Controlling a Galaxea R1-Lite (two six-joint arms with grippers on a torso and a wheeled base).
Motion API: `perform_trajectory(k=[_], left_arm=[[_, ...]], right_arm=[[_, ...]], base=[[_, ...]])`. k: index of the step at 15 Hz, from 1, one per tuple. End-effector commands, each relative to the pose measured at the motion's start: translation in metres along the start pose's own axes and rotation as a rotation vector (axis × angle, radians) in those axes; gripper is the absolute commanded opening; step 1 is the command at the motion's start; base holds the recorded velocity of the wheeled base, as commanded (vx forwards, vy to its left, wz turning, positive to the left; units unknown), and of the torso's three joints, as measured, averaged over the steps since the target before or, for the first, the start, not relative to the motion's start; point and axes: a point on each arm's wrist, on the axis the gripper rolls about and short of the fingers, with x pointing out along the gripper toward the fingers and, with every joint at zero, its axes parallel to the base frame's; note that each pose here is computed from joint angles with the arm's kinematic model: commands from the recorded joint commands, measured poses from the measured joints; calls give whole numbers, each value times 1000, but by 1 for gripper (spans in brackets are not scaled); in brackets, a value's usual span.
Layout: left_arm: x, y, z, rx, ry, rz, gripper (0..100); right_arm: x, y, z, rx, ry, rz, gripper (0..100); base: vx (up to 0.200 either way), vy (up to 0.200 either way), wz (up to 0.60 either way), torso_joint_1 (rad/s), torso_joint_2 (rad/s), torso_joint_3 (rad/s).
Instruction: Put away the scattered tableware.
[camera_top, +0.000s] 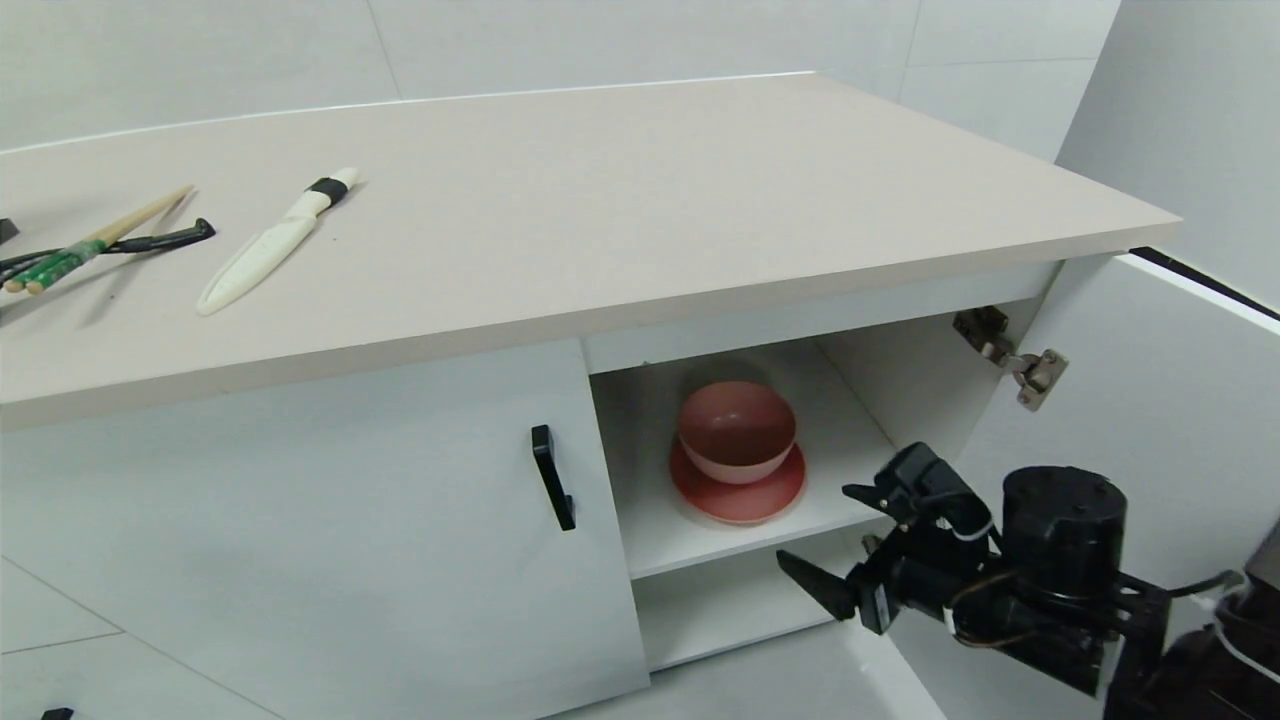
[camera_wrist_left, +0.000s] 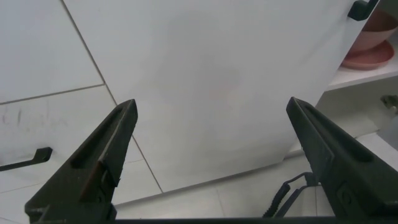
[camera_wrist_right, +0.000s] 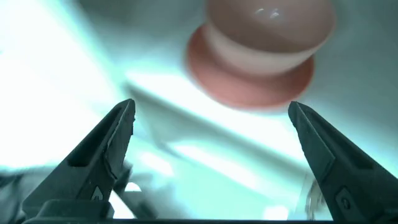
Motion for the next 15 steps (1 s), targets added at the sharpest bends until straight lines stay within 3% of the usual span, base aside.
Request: perform_trajectory(k=[1,2,7,12,15], left_arm=[[0,0,0,-17,2,2,100],[0,0,0,-37,0,1,100],[0,0,0,-39,1,4,100],[0,0,0,-34,1,4,100],[0,0,0,-33,1,4,100]], right_arm=[[-43,17,11,-32,-44,50,100],[-52,19,13,-34,-55,54,100],[-114,19,13,-29,-103,30,100],[-170,-3,23,-15,-183,-182,100],[-202,-6,11,45,-118,-314,100]], base=[[0,0,0,0,0,0],[0,0,0,0,0,0],[-160,0,0,4,-2,2],[-200,0,0,0,3,0],[-200,0,0,-4,1,4]])
